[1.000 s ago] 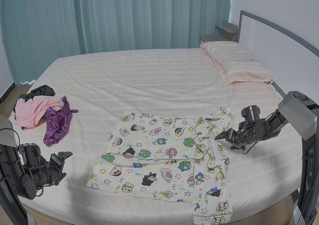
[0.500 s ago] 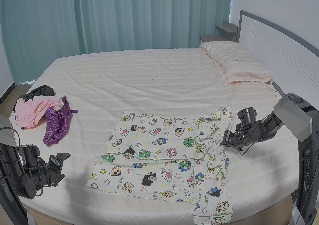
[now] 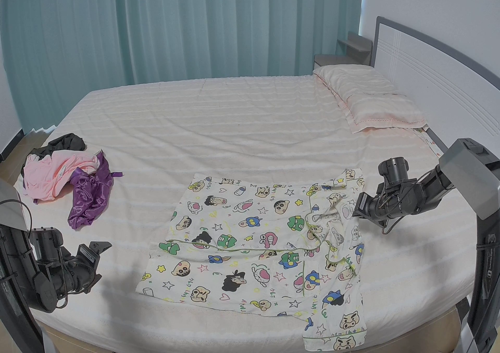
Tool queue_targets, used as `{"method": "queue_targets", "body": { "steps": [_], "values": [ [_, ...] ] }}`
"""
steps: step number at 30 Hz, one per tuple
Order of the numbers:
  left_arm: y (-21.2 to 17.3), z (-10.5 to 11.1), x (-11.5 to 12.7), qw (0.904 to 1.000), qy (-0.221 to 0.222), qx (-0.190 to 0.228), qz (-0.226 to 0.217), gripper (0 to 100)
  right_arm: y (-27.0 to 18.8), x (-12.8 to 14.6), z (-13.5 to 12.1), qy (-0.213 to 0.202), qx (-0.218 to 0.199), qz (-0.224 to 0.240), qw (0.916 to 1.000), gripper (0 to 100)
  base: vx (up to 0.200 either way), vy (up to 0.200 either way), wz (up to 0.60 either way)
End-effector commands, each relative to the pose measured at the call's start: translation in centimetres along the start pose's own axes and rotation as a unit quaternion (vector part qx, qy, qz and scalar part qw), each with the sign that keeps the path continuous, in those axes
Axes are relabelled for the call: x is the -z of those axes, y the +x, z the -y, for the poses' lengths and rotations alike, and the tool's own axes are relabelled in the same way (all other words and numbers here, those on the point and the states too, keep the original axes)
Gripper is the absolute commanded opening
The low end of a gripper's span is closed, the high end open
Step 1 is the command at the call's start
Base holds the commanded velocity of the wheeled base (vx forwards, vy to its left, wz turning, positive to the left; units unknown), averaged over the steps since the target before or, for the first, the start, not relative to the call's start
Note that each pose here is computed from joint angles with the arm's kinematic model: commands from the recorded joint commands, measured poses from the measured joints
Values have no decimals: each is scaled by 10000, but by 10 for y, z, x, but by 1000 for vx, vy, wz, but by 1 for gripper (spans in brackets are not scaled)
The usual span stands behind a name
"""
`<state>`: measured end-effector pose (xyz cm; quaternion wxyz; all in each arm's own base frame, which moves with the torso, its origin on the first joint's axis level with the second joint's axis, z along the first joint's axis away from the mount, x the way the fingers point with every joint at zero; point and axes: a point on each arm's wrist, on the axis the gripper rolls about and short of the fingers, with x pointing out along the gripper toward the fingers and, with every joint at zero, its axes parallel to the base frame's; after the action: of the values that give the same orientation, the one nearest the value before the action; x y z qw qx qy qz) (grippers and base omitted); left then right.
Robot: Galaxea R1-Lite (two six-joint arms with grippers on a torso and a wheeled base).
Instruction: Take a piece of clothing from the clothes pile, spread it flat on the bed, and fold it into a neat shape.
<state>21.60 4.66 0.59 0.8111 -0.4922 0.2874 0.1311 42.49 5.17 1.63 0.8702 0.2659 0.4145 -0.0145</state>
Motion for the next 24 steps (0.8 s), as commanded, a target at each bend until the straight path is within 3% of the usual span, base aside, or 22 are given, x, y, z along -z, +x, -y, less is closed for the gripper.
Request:
{"method": "queue_targets", "body": {
  "steps": [1,5,6,11,19,20,24],
  "values": [
    [-1,-1,1,9999,114,-36,-17,100,-17,-12,-5,-13,106,319,9994,0,0,0,0],
    [-1,-1,1,9999,144,-36,-17,100,-14,-10,1,-166,566,426,9973,0,0,0,0],
    [-1,-1,1,9999,144,-36,-17,100,-14,-9,1,-211,626,433,9969,100,0,0,0],
    [0,-1,1,9999,142,-37,-28,100,-3,1,5,-396,944,406,9939,100,0,0,0],
    [1,-2,1,9999,138,-48,-37,100,1,0,14,-127,966,392,9945,100,0,0,0],
    [1,-2,1,9999,138,-48,-37,100,-1,-9,27,306,850,367,9952,100,0,0,0],
    [0,-2,2,9999,134,-60,-46,100,-5,-19,43,793,670,308,9941,100,0,0,0]
  ]
}}
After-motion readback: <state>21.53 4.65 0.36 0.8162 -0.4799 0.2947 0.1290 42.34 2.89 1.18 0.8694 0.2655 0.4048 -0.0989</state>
